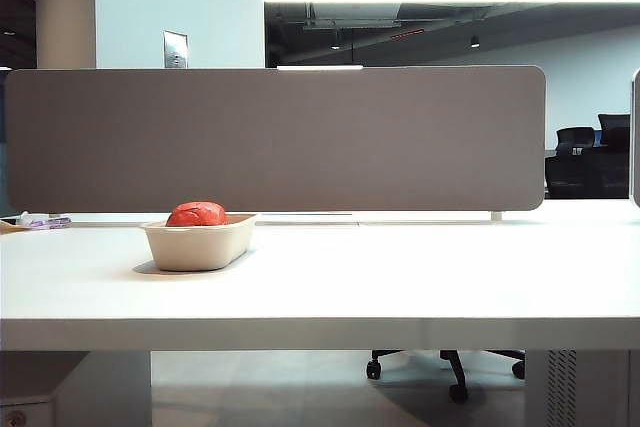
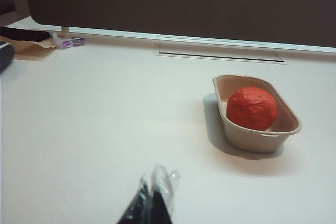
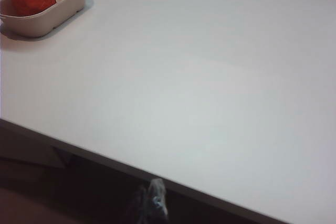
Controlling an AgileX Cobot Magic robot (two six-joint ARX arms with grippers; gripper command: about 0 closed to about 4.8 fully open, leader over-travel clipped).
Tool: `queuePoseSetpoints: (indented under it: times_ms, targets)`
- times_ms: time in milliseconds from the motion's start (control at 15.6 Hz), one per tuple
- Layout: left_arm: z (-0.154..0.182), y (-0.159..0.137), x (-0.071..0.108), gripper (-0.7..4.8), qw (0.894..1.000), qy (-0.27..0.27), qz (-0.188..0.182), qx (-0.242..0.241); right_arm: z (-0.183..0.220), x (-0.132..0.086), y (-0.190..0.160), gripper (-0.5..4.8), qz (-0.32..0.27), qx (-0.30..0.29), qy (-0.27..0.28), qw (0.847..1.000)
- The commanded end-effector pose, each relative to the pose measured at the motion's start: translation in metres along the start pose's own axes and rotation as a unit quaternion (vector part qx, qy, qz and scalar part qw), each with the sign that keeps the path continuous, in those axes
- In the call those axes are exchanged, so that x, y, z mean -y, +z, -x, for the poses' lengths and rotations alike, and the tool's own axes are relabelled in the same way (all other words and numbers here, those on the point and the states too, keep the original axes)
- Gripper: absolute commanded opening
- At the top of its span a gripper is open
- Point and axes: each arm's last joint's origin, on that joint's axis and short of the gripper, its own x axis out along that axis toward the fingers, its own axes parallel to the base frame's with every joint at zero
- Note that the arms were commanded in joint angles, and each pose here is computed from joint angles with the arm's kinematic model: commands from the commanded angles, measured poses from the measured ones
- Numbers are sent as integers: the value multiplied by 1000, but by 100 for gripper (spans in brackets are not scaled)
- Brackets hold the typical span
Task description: Pick up the orange and place it into the paper lunchbox.
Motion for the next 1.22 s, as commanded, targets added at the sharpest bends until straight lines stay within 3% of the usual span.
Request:
queuePoseSetpoints:
  times_ms: [64,386,514,643,1221]
  targets:
    - [0,-1,1,-5,1000,1,-2,-2,0,0,2,-5,-4,8,-1,1000]
    - [0,-4,4,-5,1000,1,-9,-18,1,0,2,-5,-4,8,-1,1000]
    - [0,-4,4,-5,999,0,-41,-19,1,0,2,-5,-4,8,-1,1000]
    - [0,-4,4,-5,999,0,-49,-18,1,0,2,-5,-4,8,-1,1000]
    - [0,-4,4,-1,999,2,-49,-19,1,0,2,-5,-4,8,-1,1000]
